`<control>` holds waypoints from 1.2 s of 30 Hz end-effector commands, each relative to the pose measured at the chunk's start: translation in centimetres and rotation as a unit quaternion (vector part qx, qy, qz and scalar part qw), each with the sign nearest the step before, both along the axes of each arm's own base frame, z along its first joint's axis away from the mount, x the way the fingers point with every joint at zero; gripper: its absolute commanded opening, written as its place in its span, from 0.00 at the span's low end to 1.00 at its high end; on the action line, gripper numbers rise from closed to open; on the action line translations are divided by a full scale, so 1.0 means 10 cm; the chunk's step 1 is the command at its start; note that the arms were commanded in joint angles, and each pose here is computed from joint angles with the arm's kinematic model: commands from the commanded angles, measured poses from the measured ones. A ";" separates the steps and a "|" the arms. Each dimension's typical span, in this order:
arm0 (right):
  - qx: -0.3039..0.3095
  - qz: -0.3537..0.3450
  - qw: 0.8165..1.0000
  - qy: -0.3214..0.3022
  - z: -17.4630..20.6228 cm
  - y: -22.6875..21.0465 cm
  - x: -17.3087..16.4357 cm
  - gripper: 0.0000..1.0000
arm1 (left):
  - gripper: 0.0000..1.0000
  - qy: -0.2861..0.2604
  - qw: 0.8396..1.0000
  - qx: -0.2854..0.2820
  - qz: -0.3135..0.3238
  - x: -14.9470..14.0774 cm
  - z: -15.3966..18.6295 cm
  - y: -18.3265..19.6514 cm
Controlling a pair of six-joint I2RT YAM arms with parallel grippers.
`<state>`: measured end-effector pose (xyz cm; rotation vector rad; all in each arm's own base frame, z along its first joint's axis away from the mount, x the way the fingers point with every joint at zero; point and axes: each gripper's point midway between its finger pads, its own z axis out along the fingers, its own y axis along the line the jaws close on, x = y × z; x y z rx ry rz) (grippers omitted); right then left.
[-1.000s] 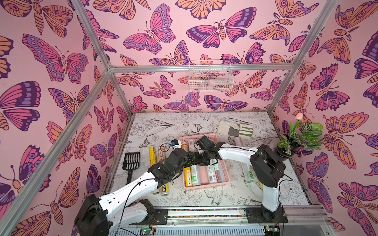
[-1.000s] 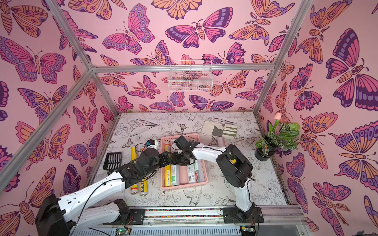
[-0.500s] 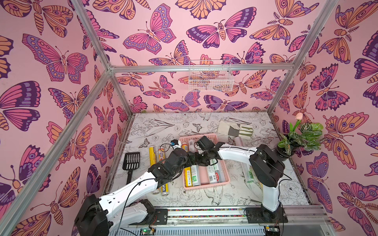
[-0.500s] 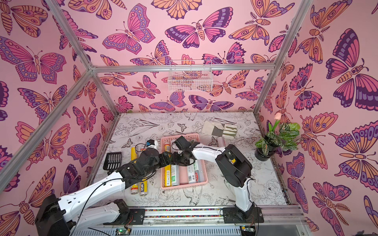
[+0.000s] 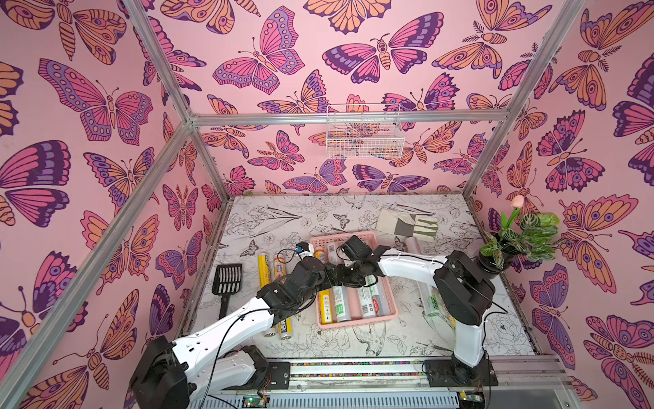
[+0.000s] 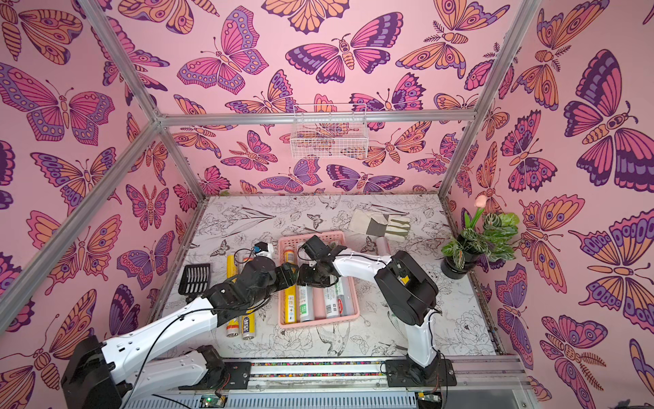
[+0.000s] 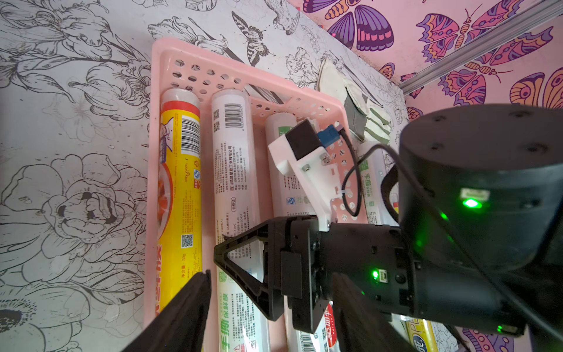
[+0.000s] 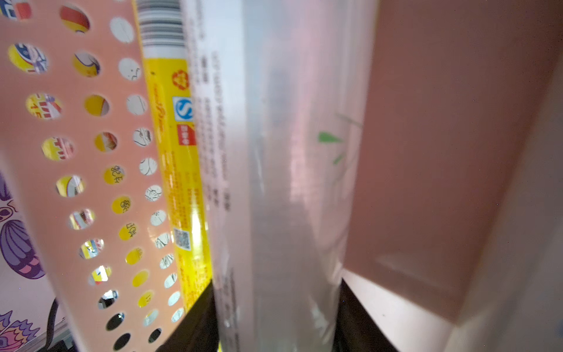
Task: Put the plastic wrap into the basket
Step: Place the plastic wrap in the basket.
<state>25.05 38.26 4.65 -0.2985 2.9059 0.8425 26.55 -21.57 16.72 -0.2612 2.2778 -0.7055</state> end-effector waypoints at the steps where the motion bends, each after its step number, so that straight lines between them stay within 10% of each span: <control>1: 0.054 0.010 0.998 -0.041 0.37 0.13 0.07 0.54 | 0.68 0.002 1.000 0.004 0.005 0.02 0.00 0.03; 22: 0.068 -0.002 0.996 -0.054 0.48 0.11 0.09 0.57 | 0.68 -0.002 1.000 -0.001 0.000 0.03 0.06 0.00; 36: -0.079 -0.137 0.956 -0.246 1.28 -1.44 0.40 0.54 | 0.70 -0.035 0.994 -0.037 -0.094 0.09 0.43 -0.45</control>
